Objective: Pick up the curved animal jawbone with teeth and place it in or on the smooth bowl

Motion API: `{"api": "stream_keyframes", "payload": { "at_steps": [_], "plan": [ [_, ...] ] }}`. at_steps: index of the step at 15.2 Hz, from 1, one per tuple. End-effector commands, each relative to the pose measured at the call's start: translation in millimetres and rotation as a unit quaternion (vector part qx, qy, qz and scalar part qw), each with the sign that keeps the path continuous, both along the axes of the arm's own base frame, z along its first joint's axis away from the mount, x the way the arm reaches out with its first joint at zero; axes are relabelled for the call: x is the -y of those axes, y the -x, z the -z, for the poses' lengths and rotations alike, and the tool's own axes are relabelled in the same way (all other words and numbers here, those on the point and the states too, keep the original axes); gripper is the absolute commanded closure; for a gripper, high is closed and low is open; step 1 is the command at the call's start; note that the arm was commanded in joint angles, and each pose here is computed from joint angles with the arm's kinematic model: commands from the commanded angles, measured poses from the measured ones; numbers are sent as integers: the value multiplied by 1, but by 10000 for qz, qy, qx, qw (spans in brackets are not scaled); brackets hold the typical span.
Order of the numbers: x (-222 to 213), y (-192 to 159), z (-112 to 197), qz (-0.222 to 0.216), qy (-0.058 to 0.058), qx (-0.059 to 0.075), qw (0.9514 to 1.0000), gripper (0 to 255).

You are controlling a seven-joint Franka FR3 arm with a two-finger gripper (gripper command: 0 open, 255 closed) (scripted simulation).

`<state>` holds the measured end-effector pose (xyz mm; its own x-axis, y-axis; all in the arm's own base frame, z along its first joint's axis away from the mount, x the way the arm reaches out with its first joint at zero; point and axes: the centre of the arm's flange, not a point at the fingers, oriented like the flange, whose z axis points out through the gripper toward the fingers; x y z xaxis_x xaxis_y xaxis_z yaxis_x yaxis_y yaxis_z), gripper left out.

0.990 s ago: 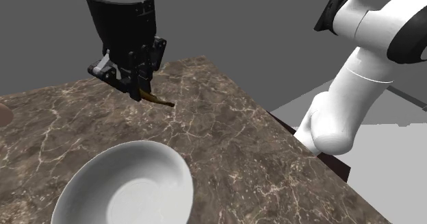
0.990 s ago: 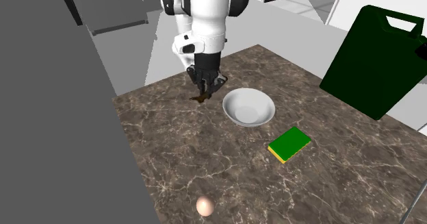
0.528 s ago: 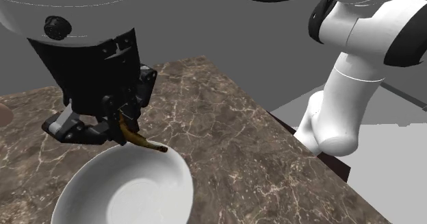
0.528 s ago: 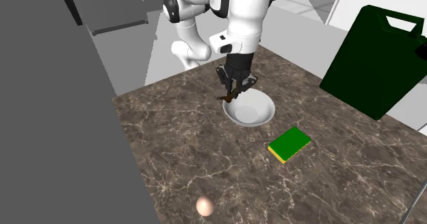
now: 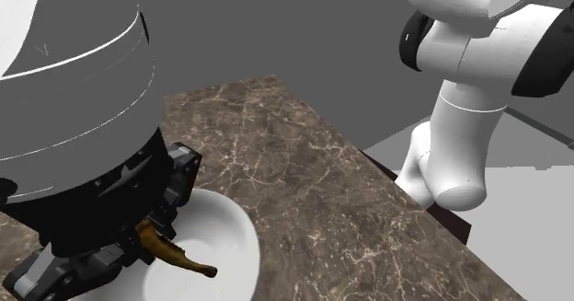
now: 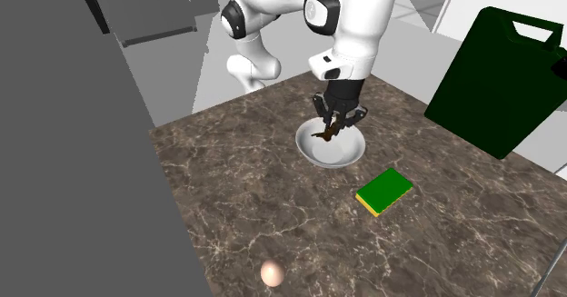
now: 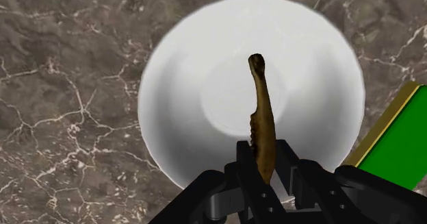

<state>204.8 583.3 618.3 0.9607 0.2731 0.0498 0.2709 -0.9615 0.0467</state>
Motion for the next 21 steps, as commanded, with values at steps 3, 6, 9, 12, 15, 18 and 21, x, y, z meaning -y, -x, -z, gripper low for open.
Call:
{"api": "stream_keyframes", "payload": {
  "at_steps": [3,6,9,12,15,18,21],
  "plan": [
    [-1,0,21,1,-2,1,10000,255],
    [-1,0,37,1,-2,1,10000,255],
    [-1,0,43,1,-2,1,10000,255],
    [-1,0,43,1,-2,1,10000,255],
    [-1,0,43,1,-2,1,10000,0],
    [-1,0,43,1,-2,1,10000,0],
    [-1,1,30,1,-2,1,10000,0]
  ]
}}
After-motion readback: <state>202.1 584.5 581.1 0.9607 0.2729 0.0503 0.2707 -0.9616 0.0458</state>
